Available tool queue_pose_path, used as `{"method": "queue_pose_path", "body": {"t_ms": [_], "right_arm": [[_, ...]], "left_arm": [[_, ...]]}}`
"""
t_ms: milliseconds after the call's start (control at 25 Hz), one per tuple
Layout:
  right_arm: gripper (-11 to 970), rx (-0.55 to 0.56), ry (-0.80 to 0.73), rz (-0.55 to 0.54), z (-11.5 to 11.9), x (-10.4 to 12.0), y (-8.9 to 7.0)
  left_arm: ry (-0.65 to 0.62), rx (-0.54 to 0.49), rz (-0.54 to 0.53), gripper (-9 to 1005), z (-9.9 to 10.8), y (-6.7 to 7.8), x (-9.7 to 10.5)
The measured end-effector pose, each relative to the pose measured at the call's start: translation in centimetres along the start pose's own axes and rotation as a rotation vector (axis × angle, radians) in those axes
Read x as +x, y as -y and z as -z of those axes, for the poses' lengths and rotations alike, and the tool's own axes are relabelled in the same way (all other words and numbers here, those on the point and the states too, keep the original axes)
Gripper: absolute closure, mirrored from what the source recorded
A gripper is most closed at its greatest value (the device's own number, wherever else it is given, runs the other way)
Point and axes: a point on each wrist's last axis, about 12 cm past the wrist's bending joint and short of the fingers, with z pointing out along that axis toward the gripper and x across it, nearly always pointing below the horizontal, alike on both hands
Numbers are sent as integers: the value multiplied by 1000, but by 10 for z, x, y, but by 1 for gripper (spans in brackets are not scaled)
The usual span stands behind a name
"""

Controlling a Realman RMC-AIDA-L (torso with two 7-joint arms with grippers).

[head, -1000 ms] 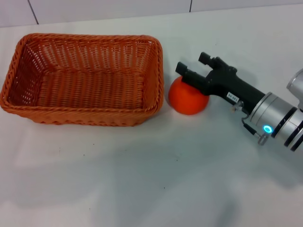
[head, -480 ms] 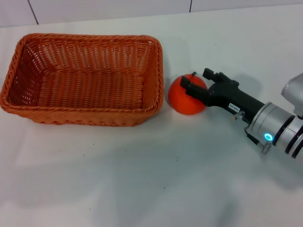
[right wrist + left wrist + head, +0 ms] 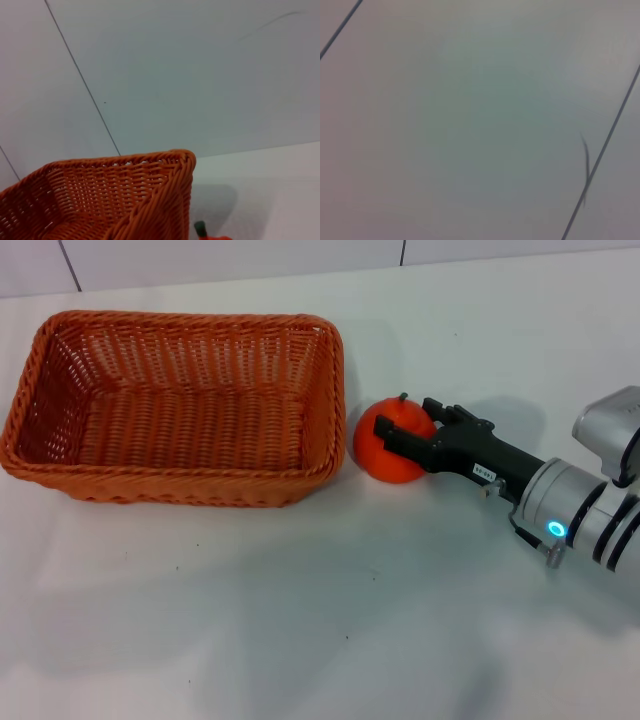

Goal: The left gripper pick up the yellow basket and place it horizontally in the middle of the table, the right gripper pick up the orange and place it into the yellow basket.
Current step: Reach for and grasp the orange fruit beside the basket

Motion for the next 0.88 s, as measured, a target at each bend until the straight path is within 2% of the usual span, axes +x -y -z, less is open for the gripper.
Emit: {"method": "queue_pose_path", "body": {"t_ms": [480, 680, 880], "right_arm": [[120, -4, 0, -33, 3, -2, 0], [365, -7, -6, -39, 3, -2, -1], [463, -16, -16, -91, 3, 0, -2]], "left_arm": [[-3, -6, -4, 114, 1, 0, 2], [0, -12, -10, 115, 2, -1, 2], [5, -24, 0, 116, 3, -3, 2]]}}
